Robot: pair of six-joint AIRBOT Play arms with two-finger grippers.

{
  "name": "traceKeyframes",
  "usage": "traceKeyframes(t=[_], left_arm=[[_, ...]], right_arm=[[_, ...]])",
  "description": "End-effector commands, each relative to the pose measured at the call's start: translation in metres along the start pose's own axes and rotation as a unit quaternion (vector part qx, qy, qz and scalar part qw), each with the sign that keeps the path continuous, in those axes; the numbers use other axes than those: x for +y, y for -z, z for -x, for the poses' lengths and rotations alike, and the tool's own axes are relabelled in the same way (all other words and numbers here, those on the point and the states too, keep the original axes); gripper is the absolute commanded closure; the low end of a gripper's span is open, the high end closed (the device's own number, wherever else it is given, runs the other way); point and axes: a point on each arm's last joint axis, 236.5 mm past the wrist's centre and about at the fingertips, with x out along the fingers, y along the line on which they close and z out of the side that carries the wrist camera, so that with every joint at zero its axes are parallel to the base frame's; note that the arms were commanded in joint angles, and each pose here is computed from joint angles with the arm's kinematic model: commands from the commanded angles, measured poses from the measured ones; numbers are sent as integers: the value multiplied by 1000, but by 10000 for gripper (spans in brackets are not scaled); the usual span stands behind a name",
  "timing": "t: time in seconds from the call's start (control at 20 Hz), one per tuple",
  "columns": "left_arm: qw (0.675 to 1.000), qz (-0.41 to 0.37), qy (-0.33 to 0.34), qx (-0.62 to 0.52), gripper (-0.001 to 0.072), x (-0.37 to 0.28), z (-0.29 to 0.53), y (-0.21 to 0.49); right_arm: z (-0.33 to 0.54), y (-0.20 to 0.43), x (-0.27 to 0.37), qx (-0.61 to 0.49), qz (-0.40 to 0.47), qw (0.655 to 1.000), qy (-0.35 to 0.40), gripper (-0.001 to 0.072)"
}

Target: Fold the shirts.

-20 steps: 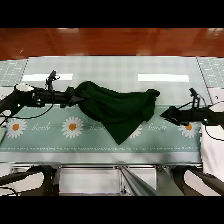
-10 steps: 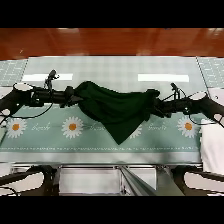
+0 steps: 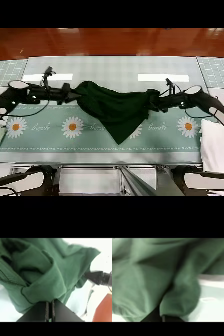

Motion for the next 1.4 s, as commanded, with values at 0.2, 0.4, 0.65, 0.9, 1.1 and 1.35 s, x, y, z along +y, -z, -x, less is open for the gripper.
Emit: traceKeyframes(t=[0.2,0.4,0.65,0.9,1.1,1.35], left_arm=[[958,-124,106,-237,689,-150,162,-103],[898,-245,136,-341,689,-259,259,-88],[846,-345,109,-392,689,-324,321,-12],[796,-412,49,-442,689,-356,342,64],[759,-447,48,-471,689,-381,351,106],[794,-381,-68,-469,689,-321,351,73]], right_arm=[[191,-98,93,-195,165,960,119,685],[335,-88,222,-352,279,888,94,685],[440,10,293,-457,357,809,98,685],[478,103,282,-485,368,779,151,685],[479,155,251,-481,335,789,182,685],[401,171,174,-374,262,866,202,685]])
